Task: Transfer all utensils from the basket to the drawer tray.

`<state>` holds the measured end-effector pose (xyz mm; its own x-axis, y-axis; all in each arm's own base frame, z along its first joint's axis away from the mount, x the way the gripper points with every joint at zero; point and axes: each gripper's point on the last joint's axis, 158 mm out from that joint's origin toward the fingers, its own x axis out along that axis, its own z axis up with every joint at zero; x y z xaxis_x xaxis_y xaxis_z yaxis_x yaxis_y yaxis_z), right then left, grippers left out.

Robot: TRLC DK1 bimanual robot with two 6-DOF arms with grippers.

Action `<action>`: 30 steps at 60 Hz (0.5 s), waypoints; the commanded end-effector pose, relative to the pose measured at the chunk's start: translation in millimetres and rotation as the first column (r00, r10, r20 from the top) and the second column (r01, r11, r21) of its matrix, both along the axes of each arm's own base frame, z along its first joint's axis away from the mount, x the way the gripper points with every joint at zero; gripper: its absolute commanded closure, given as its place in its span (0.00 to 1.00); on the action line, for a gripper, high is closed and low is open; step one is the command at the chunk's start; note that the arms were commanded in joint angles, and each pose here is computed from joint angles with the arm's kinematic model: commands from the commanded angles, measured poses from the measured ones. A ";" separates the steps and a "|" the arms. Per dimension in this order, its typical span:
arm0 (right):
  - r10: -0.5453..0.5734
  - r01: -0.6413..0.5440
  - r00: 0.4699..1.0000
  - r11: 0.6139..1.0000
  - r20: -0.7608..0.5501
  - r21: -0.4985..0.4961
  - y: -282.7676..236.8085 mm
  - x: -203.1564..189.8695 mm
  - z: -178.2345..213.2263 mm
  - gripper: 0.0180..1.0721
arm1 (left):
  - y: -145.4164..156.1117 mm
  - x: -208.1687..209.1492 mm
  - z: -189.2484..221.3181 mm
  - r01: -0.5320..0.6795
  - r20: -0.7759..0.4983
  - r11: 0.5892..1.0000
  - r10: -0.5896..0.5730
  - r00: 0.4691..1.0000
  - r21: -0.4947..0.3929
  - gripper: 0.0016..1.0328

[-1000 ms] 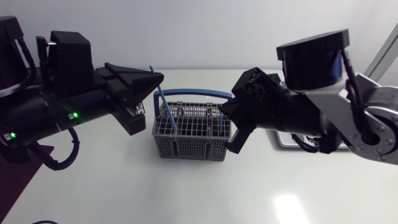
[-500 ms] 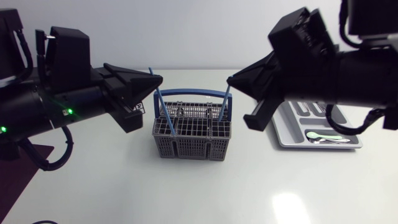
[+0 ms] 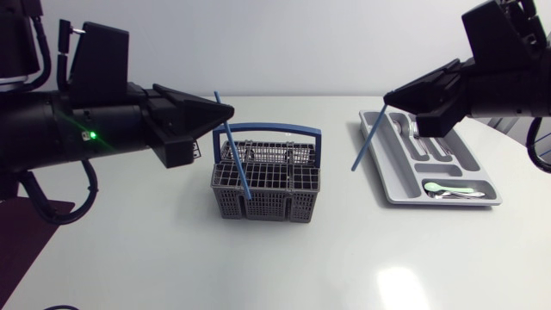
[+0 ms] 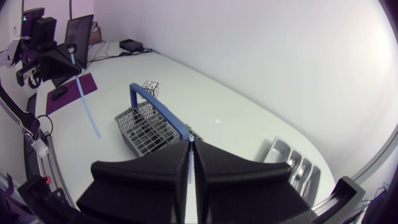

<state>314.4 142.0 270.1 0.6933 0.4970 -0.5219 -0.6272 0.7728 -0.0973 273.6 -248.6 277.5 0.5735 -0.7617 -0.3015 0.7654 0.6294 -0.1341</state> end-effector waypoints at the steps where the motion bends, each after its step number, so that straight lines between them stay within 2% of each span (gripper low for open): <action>1: -0.038 0.038 0.998 0.999 -0.057 -0.014 -18.2 13.3 -11.7 0.95 | -5.2 3.7 3.0 0.012 -0.039 1.000 -0.013 0.999 -0.015 0.97; 13: -0.160 0.150 0.970 0.986 -0.181 -0.068 -69.9 47.2 -48.6 0.95 | -21.0 -2.1 -14.6 0.081 -0.120 0.997 -0.081 0.989 -0.002 0.97; 30: -0.303 0.283 0.903 0.953 -0.305 -0.110 -139.7 106.0 -87.7 0.95 | -38.5 -7.7 -35.0 0.165 -0.208 0.986 -0.162 0.965 0.000 0.97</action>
<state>406.5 15.2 187.5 0.6123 0.2686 -0.7436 -0.3890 0.9211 0.0125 265.7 -278.5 236.4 0.3935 -0.8181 -0.4194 0.8130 0.5226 -0.2566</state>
